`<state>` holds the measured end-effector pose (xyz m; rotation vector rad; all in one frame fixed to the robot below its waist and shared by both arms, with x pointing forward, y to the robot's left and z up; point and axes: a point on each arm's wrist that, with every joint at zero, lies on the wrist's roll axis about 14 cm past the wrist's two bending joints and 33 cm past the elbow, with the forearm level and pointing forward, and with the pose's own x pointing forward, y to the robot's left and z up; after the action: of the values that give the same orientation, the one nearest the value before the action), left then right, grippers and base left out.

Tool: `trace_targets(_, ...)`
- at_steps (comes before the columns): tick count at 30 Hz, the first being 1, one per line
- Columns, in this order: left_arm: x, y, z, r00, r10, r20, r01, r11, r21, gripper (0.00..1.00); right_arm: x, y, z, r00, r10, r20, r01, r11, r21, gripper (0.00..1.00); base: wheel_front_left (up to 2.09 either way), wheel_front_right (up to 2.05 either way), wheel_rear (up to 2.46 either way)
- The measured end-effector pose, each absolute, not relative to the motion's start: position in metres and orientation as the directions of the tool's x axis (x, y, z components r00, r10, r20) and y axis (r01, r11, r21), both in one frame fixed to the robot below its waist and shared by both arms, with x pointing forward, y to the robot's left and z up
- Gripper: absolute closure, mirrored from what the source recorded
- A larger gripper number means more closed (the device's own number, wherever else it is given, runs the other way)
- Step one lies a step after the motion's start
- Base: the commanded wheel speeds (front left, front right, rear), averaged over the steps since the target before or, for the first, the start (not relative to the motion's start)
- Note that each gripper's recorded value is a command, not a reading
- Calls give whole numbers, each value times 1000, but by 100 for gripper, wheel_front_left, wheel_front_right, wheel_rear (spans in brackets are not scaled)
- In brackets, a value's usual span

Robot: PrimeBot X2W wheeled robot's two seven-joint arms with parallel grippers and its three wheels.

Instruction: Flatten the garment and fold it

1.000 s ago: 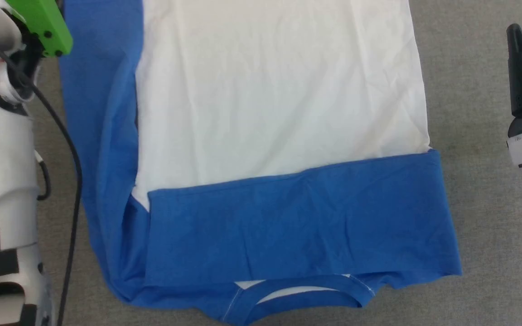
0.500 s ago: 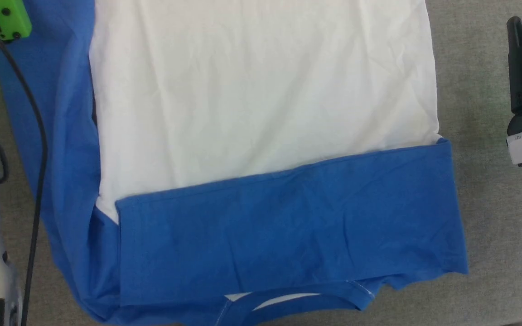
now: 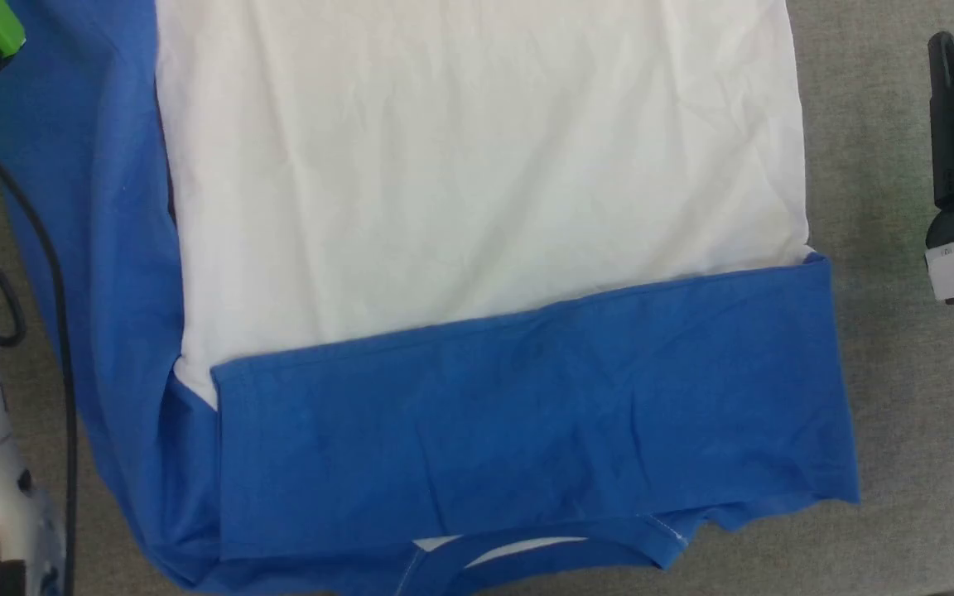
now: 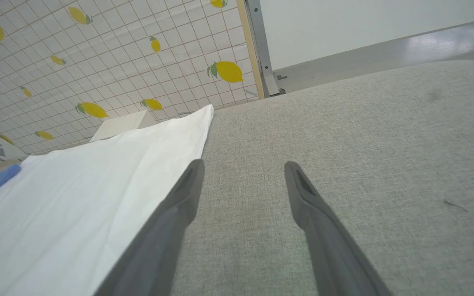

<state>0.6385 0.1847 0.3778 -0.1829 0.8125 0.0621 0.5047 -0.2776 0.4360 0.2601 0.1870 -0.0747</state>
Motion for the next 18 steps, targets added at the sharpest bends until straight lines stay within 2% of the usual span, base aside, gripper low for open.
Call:
trace_targets(2,638,189,383,718,-20,-696,-175,963,-207,100,504,-277,437,980,-48,-192,96,963,253,0,0,0,0)
trace_targets(11,628,237,434,841,77,-535,-305,884,-353,100,504,-270,458,988,-30,-153,71,962,265,0,0,0,0)
trace_targets(18,588,297,464,841,209,-500,-422,830,-363,100,497,-253,476,991,6,-132,33,956,292,0,0,0,0)
